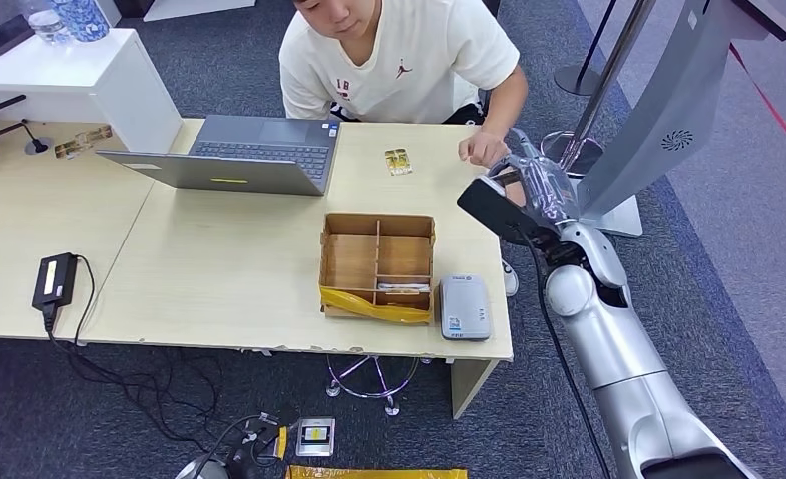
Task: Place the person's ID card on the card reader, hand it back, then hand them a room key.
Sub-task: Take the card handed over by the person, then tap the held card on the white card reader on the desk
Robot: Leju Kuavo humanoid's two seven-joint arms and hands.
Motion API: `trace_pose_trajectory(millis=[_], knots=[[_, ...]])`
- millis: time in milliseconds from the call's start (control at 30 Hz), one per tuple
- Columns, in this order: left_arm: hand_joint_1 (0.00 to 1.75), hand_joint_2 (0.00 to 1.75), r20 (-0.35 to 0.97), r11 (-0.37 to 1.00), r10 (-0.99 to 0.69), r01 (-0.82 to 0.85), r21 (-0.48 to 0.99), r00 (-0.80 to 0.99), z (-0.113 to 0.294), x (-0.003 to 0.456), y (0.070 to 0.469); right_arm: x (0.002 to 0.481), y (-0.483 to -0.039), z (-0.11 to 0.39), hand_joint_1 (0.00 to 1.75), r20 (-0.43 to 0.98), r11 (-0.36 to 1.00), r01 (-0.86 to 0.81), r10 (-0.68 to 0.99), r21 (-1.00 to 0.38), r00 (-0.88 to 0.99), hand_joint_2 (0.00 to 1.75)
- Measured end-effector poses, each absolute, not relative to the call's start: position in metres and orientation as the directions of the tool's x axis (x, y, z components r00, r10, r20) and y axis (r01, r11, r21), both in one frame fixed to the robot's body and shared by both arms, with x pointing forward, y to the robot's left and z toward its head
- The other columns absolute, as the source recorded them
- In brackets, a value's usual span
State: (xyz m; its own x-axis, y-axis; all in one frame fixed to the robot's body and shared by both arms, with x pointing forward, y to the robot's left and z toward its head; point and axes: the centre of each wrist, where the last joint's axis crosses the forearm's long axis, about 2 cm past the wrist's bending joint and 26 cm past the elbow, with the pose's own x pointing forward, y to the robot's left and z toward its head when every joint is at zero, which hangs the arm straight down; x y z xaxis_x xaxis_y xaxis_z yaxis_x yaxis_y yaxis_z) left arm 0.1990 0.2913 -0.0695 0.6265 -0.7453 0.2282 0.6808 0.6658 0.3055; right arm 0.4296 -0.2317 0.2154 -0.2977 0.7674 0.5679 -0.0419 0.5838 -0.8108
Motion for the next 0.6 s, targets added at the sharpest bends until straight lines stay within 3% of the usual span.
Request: trace_pose_trajectory(millis=[600], knots=[[0.0, 1.75, 0.217, 0.678, -0.734, 0.673, 0.294, 0.644, -0.072, 0.194, 0.292, 0.388, -0.254, 0.13, 1.75, 0.603, 0.585, -0.16, 0.789, -0.795, -0.112, 1.75]])
